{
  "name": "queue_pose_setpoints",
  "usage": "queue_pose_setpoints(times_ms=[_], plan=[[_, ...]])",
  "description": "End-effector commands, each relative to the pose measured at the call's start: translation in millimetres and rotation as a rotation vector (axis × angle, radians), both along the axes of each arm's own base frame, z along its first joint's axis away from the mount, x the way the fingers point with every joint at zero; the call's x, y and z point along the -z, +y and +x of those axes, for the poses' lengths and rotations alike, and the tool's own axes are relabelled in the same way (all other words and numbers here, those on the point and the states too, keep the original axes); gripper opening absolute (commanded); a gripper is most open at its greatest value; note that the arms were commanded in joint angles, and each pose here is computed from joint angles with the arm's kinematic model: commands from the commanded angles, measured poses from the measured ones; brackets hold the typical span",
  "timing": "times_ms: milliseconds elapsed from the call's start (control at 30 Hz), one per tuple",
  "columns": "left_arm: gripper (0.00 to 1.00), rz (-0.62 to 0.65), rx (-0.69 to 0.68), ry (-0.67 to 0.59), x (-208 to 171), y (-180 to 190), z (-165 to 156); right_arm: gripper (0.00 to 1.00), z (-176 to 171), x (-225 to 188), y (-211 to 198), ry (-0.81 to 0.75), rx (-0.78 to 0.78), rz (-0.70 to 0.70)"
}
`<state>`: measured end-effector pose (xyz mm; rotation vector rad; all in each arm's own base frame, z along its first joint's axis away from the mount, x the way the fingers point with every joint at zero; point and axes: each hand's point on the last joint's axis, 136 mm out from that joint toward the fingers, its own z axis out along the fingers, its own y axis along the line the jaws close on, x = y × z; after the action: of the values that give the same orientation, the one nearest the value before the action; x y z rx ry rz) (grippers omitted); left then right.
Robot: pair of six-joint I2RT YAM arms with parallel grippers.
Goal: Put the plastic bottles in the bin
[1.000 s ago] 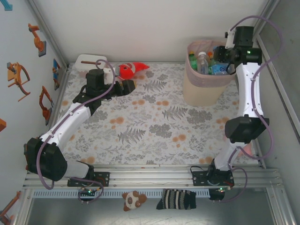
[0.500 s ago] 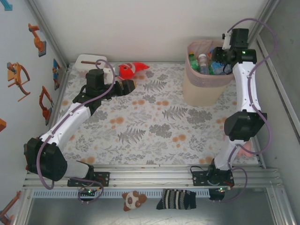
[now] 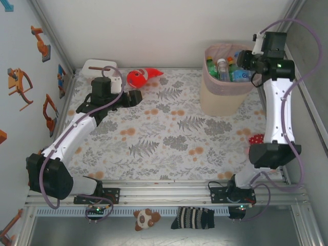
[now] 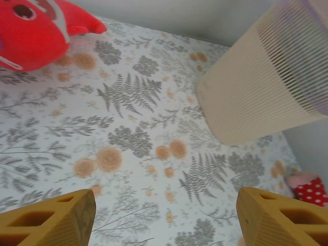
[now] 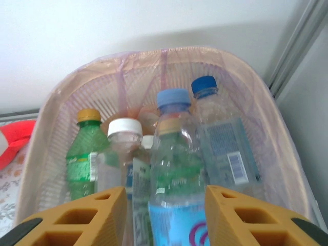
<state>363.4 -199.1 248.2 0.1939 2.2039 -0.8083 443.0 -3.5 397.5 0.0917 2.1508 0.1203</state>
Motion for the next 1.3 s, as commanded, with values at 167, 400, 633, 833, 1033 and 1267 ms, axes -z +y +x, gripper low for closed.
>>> queue_pose_setpoints(times_ms=[167, 400, 633, 833, 1033, 1267], plan=[[0.80, 0.273, -0.123, -0.121, 6.1, 55.7, -6.2, 0.52, -71.2, 14.6, 1.8, -0.014, 0.021, 0.001], [0.97, 0.418, -0.268, -0.121, 36.1, 97.4, -7.3, 0.75, -120.3, 68.6, 6.4, 0.011, 0.018, 0.028], [0.97, 0.493, -0.367, -0.134, 64.4, 122.6, -4.6, 0.99, -127.9, 149.9, 11.7, 0.059, -0.024, 0.021], [0.97, 0.572, -0.456, -0.176, 85.4, 145.4, -1.9, 0.99, -111.6, 209.8, 17.7, -0.019, -0.075, 0.007], [0.97, 0.662, -0.477, -0.266, 103.4, 158.3, 1.9, 0.99, -100.1, 239.0, 9.4, -0.180, -0.048, -0.061], [0.97, 0.605, -0.467, -0.379, 119.3, 161.0, 12.0, 0.99, -87.1, 265.4, -2.7, -0.267, 0.013, -0.103]])
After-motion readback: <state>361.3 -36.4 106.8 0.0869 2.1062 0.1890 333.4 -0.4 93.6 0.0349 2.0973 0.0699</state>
